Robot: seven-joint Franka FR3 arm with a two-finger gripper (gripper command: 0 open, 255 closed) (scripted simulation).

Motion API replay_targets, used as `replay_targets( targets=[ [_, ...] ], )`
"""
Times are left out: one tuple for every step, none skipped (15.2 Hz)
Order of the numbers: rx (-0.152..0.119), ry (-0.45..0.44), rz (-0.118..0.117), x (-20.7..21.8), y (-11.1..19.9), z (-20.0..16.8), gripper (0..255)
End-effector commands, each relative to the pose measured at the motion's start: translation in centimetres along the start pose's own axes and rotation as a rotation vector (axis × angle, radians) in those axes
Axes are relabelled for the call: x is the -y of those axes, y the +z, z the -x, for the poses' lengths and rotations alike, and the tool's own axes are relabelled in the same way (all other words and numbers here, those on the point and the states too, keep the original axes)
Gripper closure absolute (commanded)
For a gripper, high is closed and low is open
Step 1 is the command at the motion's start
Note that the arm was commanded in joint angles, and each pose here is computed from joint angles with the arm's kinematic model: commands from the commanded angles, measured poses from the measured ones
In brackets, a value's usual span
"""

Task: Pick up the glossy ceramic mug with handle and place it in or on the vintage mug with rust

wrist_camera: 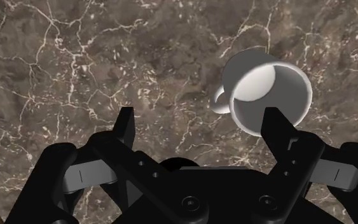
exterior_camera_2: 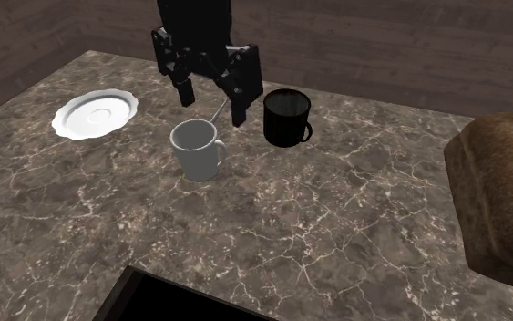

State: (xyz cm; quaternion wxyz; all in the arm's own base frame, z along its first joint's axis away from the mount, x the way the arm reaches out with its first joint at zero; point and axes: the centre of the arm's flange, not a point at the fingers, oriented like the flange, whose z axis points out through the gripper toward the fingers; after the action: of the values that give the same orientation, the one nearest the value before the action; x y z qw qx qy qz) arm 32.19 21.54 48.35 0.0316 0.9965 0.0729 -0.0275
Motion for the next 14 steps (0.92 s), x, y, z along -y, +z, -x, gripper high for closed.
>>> replay_targets(
  targets=[
    [-0.001, -0.001, 0.001, 2.2, 1.4, -0.6, 0],
    [-0.001, -0.001, 0.002, 3.4, 2.0, -0.9, 0],
    [-0.001, -0.002, 0.003, 4.5, 2.6, -1.1, 0],
    [-0.002, -0.003, 0.004, 5.7, 3.2, -1.4, 0],
    [-0.002, -0.004, 0.005, 6.8, 3.8, -1.7, 0],
    [-0.002, -0.005, 0.006, 8.0, 4.4, -1.9, 0],
    [-0.002, -0.005, 0.007, 9.1, 5.1, -2.2, 0],
    [-0.002, -0.006, 0.008, 10.3, 5.7, -2.4, 0],
    [-0.002, -0.007, 0.009, 11.4, 6.3, -2.7, 0],
    [-0.003, -0.008, 0.01, 12.5, 6.9, -3.0, 0],
    [-0.003, -0.008, 0.01, 13.2, 7.3, -3.1, 0],
    [-0.003, -0.008, 0.01, 13.2, 7.8, -3.1, 0],
    [-0.003, -0.008, 0.01, 13.2, 8.3, -3.1, 0],
    [-0.003, -0.008, 0.01, 13.2, 8.9, -3.1, 0]
  ],
)
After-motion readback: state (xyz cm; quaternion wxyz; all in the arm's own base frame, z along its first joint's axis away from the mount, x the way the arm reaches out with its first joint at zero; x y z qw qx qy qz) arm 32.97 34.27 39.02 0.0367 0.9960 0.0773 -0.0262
